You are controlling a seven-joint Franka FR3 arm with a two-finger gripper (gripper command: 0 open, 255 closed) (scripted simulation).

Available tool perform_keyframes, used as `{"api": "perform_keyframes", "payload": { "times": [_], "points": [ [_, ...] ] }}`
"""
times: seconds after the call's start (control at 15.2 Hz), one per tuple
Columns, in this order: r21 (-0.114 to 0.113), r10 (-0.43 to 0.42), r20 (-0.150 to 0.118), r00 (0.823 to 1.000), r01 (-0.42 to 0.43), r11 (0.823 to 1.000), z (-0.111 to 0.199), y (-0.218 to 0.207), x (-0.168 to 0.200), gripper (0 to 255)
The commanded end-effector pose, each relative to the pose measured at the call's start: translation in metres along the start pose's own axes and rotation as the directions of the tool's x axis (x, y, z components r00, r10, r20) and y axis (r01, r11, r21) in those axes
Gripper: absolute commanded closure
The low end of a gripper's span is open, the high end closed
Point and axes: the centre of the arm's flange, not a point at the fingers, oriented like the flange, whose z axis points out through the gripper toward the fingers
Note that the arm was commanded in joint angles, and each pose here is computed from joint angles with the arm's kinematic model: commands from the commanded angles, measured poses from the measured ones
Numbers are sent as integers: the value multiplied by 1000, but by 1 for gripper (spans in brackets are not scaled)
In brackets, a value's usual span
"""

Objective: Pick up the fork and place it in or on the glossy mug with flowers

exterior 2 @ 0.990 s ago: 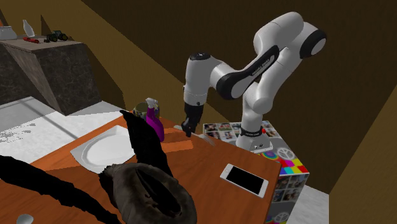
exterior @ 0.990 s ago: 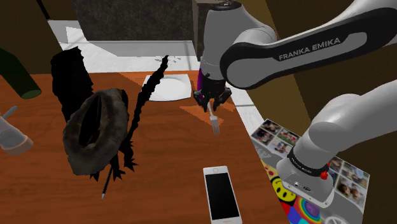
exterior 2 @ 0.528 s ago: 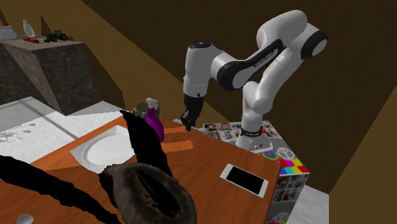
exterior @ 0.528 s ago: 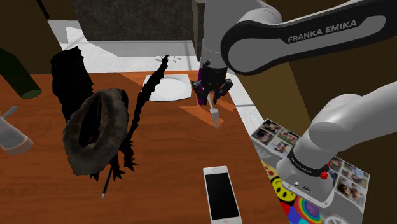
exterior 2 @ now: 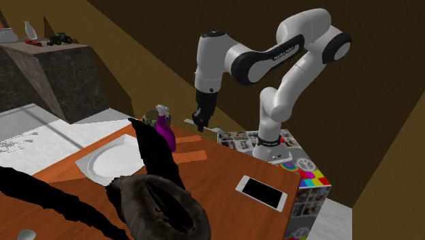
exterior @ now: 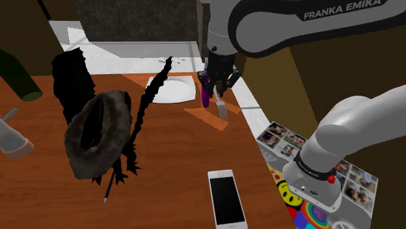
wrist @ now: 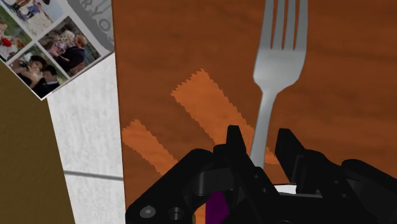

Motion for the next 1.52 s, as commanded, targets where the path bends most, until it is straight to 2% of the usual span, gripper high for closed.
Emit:
{"api": "perform_keyframes", "payload": {
  "times": [0.0,1.45],
  "points": [
    [0,0,0,1000,0,1000,2,5,20,255],
    [0,0,0,1000,0,1000,53,75,297,255]
  ]
}}
